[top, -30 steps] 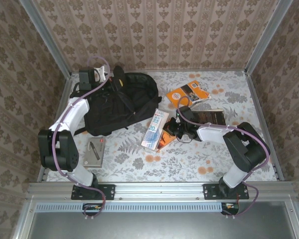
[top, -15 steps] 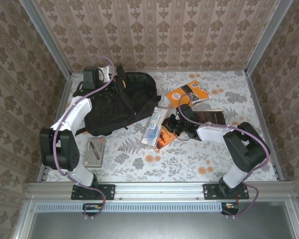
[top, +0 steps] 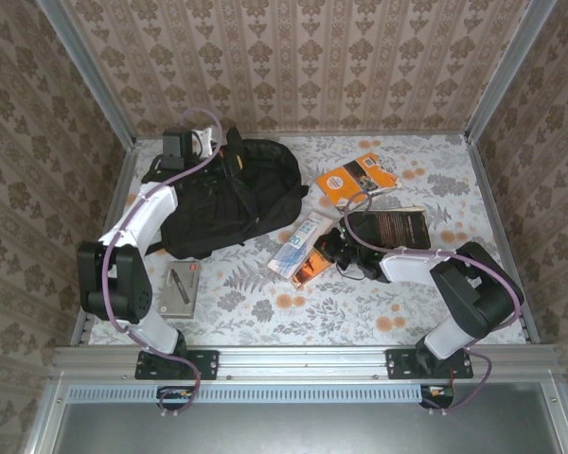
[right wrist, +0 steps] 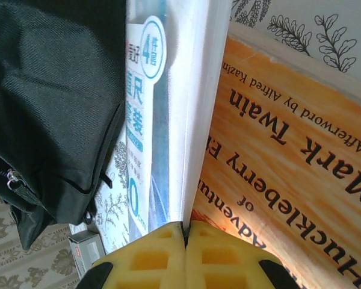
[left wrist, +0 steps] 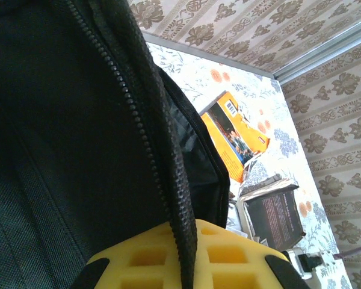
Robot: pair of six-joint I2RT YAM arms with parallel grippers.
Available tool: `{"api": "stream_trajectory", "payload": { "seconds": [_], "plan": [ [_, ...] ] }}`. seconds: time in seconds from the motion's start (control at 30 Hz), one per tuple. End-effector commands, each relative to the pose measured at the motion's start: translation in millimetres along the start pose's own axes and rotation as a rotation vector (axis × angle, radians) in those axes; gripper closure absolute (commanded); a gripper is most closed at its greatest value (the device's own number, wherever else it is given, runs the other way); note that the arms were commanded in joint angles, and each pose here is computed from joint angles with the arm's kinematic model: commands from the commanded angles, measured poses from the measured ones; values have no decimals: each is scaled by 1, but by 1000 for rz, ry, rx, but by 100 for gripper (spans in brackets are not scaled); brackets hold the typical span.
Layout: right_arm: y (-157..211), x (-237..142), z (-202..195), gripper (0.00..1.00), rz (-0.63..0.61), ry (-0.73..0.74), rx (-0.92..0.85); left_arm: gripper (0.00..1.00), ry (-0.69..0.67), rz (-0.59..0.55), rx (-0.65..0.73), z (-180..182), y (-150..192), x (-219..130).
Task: Pack the student bag
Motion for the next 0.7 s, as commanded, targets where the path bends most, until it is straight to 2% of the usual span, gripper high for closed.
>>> {"api": "stream_trajectory", "payload": {
  "seconds": [0.0, 0.3, 0.33, 0.5, 0.6, 0.67],
  "plan": [
    [-8, -3, 14, 100, -70, -43, 2, 100, 4, 15, 27, -4, -1, 1],
    [-24, 28, 50, 100, -36, -79, -15, 100, 8, 25, 41, -9, 1, 2],
    [-24, 30, 51, 97, -32, -79, -14, 100, 9, 25, 42, -9, 1, 2],
    [-25, 42, 48, 60, 3, -36, 2, 100, 13, 25, 45, -11, 1, 1],
    [-23, 44, 43, 49, 14, -14, 15, 100, 16, 25, 45, -12, 1, 1],
    [-23, 44, 41, 48, 16, -4, 13, 100, 17, 27, 44, -12, 1, 2]
  ]
}}
Point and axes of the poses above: each hand's point on the last joint's axis, 136 mm out from that joint toward the fingers, its own x axis out along the fingers, its own z axis along the line the jaws close on, y = z × x, the point moved 8 cm from there along -x, back along the fingers, and after that the axes turned 1 degree about -x, right-handed, at the moved point
